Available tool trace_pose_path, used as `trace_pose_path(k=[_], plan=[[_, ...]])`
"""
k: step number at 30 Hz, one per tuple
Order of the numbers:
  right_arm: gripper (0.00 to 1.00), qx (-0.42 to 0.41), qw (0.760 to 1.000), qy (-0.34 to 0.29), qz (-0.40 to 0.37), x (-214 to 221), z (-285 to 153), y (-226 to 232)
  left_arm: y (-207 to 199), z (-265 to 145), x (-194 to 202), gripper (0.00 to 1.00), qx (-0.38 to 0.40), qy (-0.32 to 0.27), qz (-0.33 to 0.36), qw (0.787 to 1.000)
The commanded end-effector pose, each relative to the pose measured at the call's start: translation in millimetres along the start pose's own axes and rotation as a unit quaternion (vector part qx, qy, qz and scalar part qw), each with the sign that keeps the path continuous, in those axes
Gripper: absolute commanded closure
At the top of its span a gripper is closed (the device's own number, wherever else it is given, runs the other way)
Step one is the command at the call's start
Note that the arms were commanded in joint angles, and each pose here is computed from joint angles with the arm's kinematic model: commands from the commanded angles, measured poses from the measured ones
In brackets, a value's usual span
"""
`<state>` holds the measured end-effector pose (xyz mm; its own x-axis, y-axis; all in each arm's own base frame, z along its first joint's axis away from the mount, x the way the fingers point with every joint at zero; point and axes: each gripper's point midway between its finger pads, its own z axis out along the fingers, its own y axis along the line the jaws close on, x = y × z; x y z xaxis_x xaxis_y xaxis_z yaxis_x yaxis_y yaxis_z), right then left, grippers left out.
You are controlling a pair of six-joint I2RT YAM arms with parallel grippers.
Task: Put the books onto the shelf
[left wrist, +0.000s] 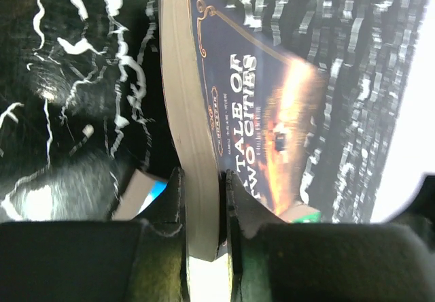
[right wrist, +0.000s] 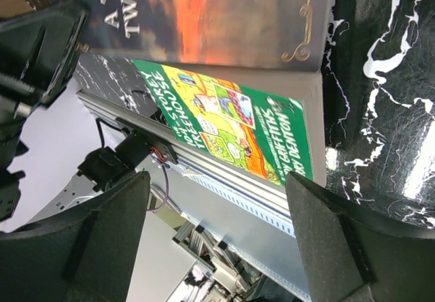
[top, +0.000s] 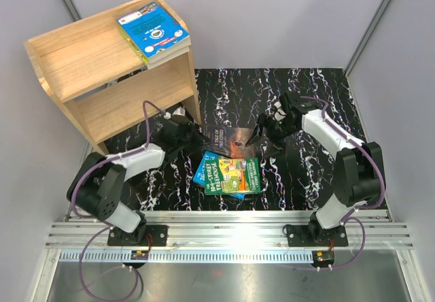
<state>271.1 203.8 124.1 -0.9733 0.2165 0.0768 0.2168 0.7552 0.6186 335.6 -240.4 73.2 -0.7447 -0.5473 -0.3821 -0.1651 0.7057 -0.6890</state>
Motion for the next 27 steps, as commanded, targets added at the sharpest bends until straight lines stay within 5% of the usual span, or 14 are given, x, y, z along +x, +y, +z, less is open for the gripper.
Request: trace_pose_path(k=[1, 11, 27], plan=[[0.12, -0.024, 0.998, -0.046, -0.027, -8.4, -27.2, 29.0, -37.6, -33.2, -9.2, 1.00, 0.056, 0.007, 0.023, 0.998], [0.10, -0.013, 0.995, -0.099, 0.007, -19.5, -72.6, 47.1, -105.9, -92.5, -44.8, 1.00, 0.120, -0.028, 0.008, 0.992], [0.10, -0.051, 0.992, -0.075, 0.088, 11.3, -48.6, 17.9, -178.5, -172.9, -77.5, 1.00, 0.224, -0.067, -0.040, 0.971]])
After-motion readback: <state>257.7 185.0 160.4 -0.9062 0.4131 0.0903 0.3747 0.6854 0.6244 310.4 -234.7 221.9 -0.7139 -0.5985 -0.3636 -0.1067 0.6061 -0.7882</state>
